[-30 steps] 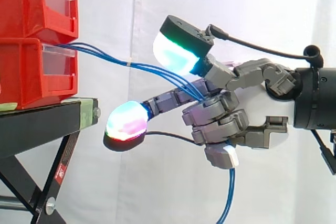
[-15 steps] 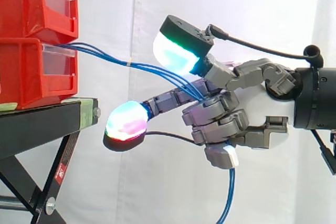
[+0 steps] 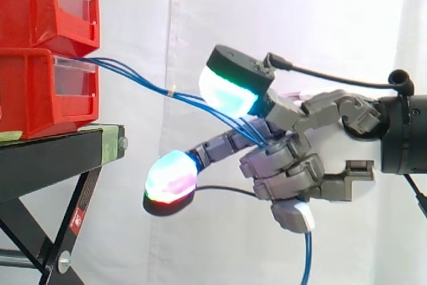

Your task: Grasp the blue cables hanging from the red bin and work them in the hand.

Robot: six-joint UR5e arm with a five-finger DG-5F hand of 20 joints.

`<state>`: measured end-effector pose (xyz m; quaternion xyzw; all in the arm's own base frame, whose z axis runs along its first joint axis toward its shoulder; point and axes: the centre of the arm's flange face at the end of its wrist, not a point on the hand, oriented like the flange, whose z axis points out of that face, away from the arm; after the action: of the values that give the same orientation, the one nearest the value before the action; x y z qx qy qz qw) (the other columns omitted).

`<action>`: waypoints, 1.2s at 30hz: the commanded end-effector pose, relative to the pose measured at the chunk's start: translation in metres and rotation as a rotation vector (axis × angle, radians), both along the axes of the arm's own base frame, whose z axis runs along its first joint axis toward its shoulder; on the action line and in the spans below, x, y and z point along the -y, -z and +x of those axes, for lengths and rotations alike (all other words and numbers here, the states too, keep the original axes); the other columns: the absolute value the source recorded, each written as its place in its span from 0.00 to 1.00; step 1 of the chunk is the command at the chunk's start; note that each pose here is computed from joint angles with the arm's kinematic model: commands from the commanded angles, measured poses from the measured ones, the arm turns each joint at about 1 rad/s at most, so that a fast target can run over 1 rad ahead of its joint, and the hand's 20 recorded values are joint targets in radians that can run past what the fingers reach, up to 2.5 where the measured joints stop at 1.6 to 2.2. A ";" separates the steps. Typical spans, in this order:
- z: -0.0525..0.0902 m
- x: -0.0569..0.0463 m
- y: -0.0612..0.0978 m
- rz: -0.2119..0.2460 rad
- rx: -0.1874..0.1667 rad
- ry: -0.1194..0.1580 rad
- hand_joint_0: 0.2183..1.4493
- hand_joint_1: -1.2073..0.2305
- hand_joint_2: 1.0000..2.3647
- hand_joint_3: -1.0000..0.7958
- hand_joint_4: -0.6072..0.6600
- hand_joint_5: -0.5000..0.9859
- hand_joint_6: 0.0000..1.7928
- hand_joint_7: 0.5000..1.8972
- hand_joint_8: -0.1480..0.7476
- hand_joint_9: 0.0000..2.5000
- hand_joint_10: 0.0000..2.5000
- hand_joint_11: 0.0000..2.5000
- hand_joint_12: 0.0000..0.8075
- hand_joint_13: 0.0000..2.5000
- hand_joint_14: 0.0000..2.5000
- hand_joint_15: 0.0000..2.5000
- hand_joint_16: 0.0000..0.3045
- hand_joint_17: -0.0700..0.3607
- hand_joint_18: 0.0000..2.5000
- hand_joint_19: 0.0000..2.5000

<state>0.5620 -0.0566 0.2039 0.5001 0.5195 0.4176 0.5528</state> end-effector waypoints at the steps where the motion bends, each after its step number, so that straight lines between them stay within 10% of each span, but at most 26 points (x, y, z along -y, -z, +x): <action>1: -0.006 0.002 0.005 -0.009 -0.053 0.004 0.43 0.45 0.00 0.00 0.71 0.44 0.00 0.46 0.71 0.42 1.00 1.00 0.89 0.69 1.00 0.75 0.73 0.55 0.88 0.22; 9: 0.018 -0.001 -0.018 -0.031 -0.089 0.050 0.43 0.45 0.00 0.00 0.71 0.42 0.00 0.45 0.71 0.42 1.00 1.00 0.89 0.69 1.00 0.75 0.73 0.55 0.88 0.22; 22: 0.043 0.000 -0.057 -0.002 -0.091 0.040 0.43 0.45 0.00 0.00 0.71 0.42 0.00 0.46 0.71 0.42 1.00 1.00 0.89 0.69 1.00 0.75 0.73 0.55 0.88 0.22; 36: 0.043 0.013 -0.072 0.065 -0.147 0.059 0.44 0.45 0.00 0.00 0.71 0.46 0.00 0.49 0.71 0.42 1.00 1.00 0.89 0.69 1.00 0.75 0.73 0.55 0.88 0.22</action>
<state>0.6052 -0.0667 0.2755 0.5578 0.5326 0.3765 0.5132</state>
